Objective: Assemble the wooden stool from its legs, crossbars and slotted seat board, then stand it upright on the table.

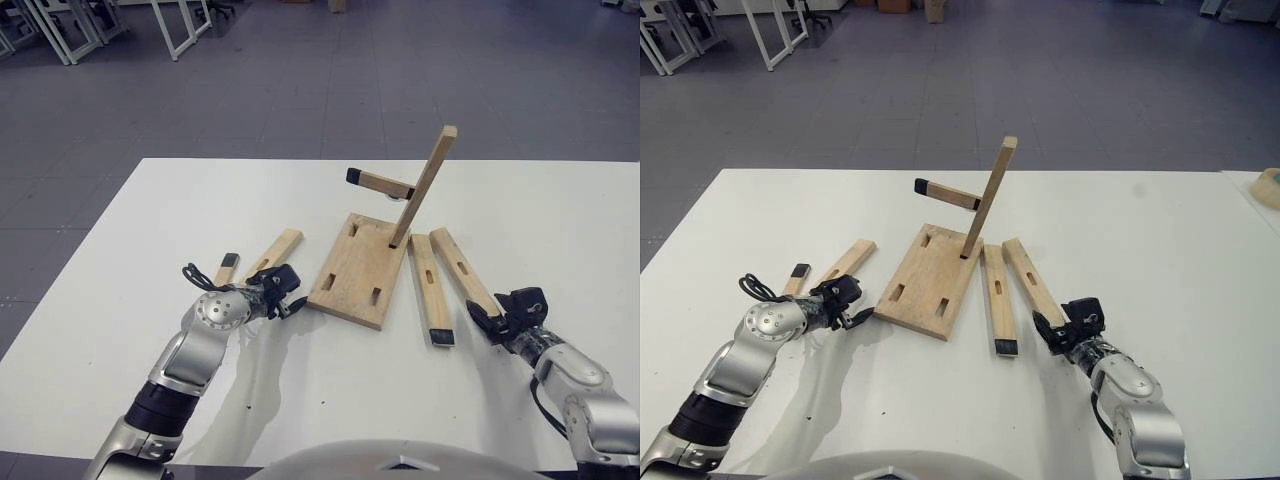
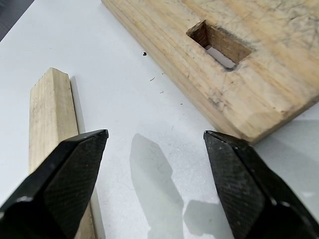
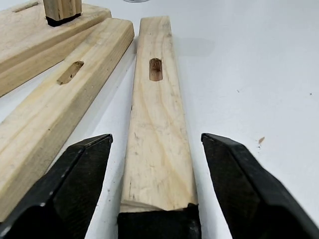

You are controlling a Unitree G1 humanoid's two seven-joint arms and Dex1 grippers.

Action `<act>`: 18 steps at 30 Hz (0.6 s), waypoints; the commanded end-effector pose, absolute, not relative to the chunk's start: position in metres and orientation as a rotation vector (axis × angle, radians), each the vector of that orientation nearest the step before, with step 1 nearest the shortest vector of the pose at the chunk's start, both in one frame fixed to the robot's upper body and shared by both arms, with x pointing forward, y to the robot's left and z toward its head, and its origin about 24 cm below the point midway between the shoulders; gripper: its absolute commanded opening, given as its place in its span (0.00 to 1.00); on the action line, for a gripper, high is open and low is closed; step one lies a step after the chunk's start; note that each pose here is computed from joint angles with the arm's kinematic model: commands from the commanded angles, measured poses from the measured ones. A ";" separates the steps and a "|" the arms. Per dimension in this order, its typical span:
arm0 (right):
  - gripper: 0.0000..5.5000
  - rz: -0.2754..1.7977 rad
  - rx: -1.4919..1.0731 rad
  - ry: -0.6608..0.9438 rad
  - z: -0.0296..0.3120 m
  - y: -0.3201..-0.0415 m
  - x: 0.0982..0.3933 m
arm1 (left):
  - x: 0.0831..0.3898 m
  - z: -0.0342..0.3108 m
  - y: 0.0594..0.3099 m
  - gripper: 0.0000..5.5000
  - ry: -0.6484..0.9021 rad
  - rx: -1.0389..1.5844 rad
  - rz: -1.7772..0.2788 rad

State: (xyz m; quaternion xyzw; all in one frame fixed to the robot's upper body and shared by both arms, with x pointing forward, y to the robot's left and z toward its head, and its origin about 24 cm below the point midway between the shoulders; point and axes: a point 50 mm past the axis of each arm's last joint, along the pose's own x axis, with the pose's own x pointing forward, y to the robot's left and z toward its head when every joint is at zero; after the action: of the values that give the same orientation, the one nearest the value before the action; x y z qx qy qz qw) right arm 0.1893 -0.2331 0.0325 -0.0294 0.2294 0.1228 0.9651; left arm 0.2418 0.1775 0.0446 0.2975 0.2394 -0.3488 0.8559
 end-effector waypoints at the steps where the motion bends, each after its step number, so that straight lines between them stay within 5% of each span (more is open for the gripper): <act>1: 0.61 0.237 -0.119 0.501 0.026 -0.236 0.191 | 0.238 0.034 0.176 0.65 0.554 0.604 -0.745; 10: 0.37 0.198 -0.089 0.373 0.042 -0.233 0.200 | 0.239 0.035 0.170 0.65 0.547 0.594 -0.759; 18: 0.37 0.162 0.025 -0.245 0.183 -0.226 0.258 | 0.237 0.044 0.134 0.65 0.490 0.528 -0.940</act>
State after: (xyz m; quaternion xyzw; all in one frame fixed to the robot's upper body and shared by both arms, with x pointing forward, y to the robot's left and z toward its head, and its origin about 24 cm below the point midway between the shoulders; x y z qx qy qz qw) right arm 0.2506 -0.2353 0.1501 -0.0097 -0.0636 0.0626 0.9960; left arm 0.2382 0.1499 0.0436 0.2640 0.2349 -0.4144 0.8387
